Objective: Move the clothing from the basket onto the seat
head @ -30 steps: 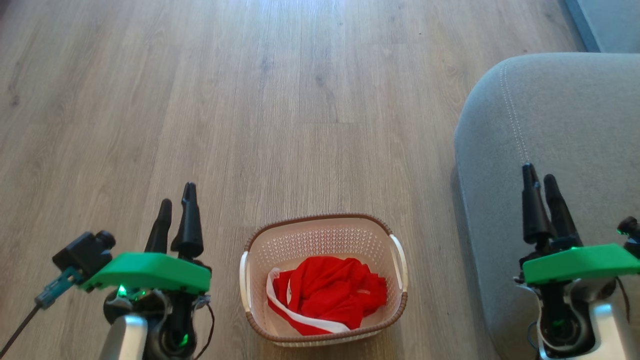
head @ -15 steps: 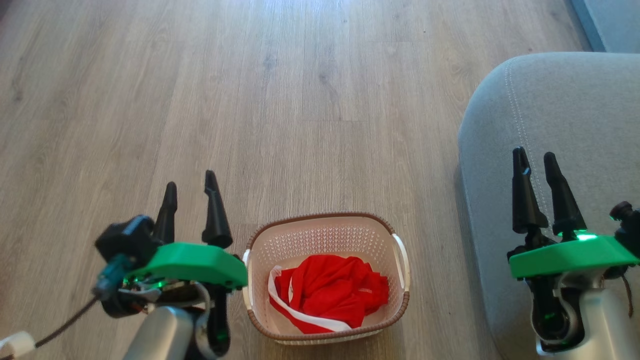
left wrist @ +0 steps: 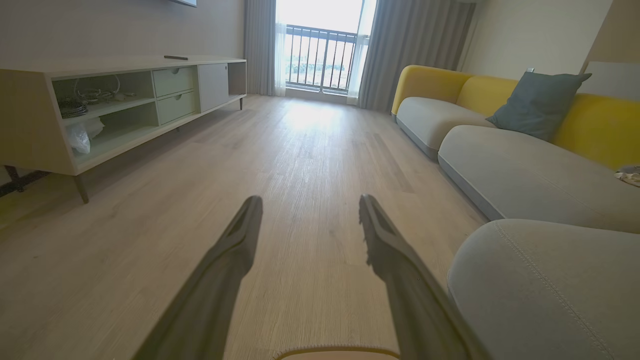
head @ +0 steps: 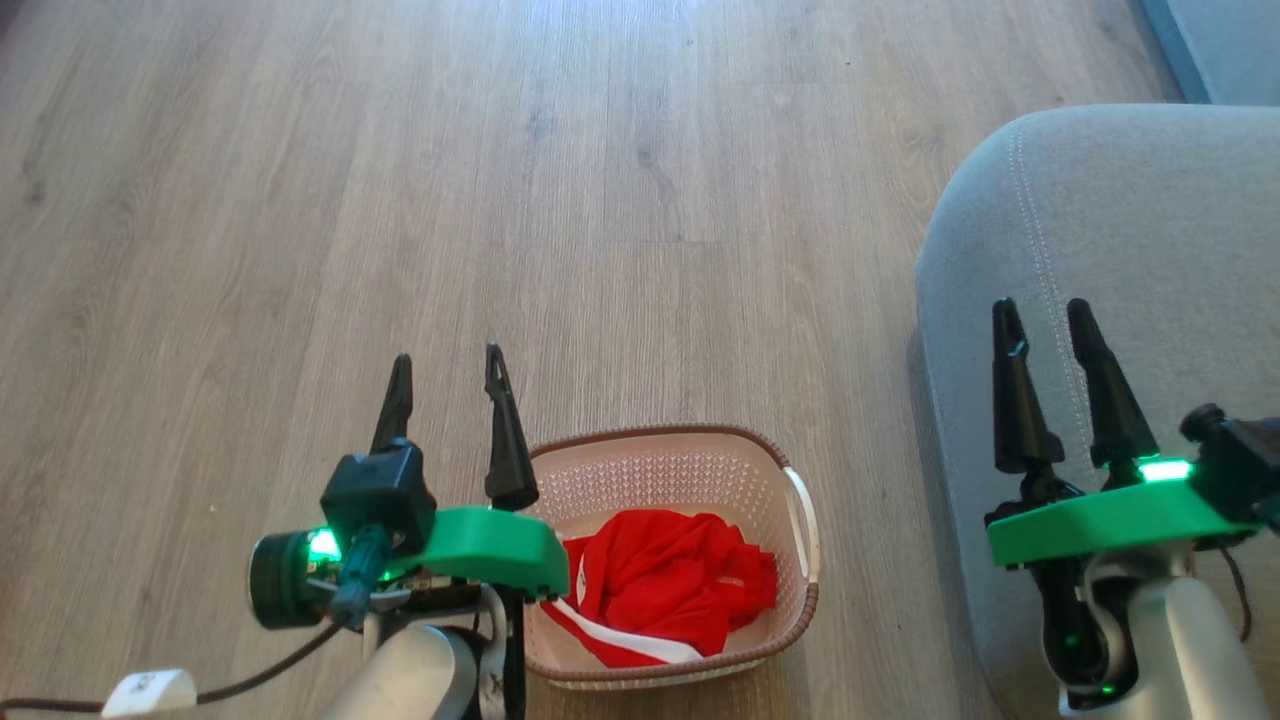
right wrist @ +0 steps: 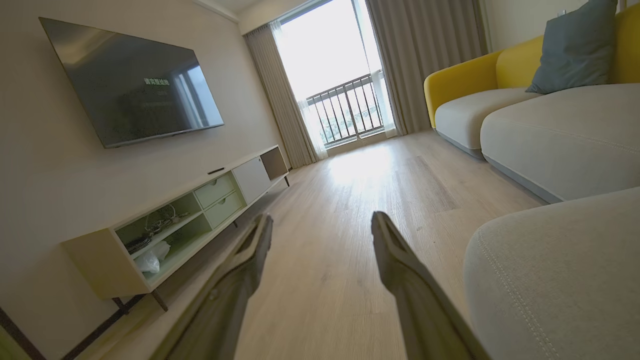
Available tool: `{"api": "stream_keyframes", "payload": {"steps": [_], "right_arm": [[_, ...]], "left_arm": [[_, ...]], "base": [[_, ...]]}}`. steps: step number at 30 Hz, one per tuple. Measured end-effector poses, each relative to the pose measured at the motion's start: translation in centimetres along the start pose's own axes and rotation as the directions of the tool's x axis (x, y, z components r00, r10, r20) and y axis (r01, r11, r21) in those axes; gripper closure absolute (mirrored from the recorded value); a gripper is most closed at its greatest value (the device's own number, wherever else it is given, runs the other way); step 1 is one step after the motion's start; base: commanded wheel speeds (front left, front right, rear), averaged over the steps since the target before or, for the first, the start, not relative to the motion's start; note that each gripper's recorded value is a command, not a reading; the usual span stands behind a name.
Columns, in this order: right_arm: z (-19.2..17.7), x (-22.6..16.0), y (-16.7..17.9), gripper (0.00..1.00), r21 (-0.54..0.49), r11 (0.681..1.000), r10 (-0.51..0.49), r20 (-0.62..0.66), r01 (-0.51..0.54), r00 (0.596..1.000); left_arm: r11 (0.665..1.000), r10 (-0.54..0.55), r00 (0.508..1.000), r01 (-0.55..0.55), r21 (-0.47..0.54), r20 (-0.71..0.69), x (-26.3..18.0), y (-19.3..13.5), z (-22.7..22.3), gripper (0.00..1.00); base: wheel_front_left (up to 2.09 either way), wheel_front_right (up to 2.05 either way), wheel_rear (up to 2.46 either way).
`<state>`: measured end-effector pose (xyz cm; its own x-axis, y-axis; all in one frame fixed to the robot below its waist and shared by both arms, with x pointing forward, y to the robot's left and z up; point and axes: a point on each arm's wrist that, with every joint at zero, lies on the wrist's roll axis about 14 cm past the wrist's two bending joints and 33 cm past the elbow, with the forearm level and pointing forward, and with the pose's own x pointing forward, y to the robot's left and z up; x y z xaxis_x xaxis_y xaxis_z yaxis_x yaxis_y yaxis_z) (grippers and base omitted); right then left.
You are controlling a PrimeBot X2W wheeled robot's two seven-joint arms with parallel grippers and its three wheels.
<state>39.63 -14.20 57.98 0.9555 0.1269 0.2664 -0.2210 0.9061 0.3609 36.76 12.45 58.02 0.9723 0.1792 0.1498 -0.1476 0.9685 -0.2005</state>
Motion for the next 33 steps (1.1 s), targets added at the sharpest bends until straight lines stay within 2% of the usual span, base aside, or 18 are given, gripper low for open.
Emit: {"api": "stream_keyframes", "payload": {"steps": [7, 10, 14, 21, 33], "right_arm": [[-0.4, 0.1, 0.7, 0.00, -0.070, 0.997, 0.027, -0.003, -0.027, 1.000], [-0.7, 0.0, 0.9, 0.00, -0.098, 0.995, 0.037, -0.012, -0.037, 0.999], [-1.2, -0.1, 1.4, 0.00, -0.136, 0.989, 0.056, -0.023, -0.058, 0.998], [-2.6, -0.5, 1.1, 0.00, -0.190, 0.980, 0.053, -0.064, -0.064, 0.997], [-3.6, -0.8, 0.9, 0.00, -0.291, 0.953, 0.064, -0.093, -0.089, 0.994]], "left_arm": [[0.995, -0.006, 1.000, 0.004, -0.098, -0.013, 0.4, 0.7, -0.1, 0.00], [0.992, -0.003, 0.999, -0.003, -0.122, -0.047, 0.1, 1.6, -1.5, 0.00], [0.999, 0.005, 0.997, -0.009, -0.053, -0.072, -0.4, 3.2, -3.4, 0.00], [0.997, -0.040, 0.999, 0.041, 0.071, -0.017, -0.5, 2.4, -3.1, 0.00], [0.986, -0.063, 0.998, 0.059, 0.158, 0.021, -1.1, 1.6, -3.0, 0.00]], "base": [[0.00, 0.00, 0.00], [0.00, 0.00, 0.00], [0.00, 0.00, 0.00], [0.00, 0.00, 0.00], [0.00, 0.00, 0.00]]}}
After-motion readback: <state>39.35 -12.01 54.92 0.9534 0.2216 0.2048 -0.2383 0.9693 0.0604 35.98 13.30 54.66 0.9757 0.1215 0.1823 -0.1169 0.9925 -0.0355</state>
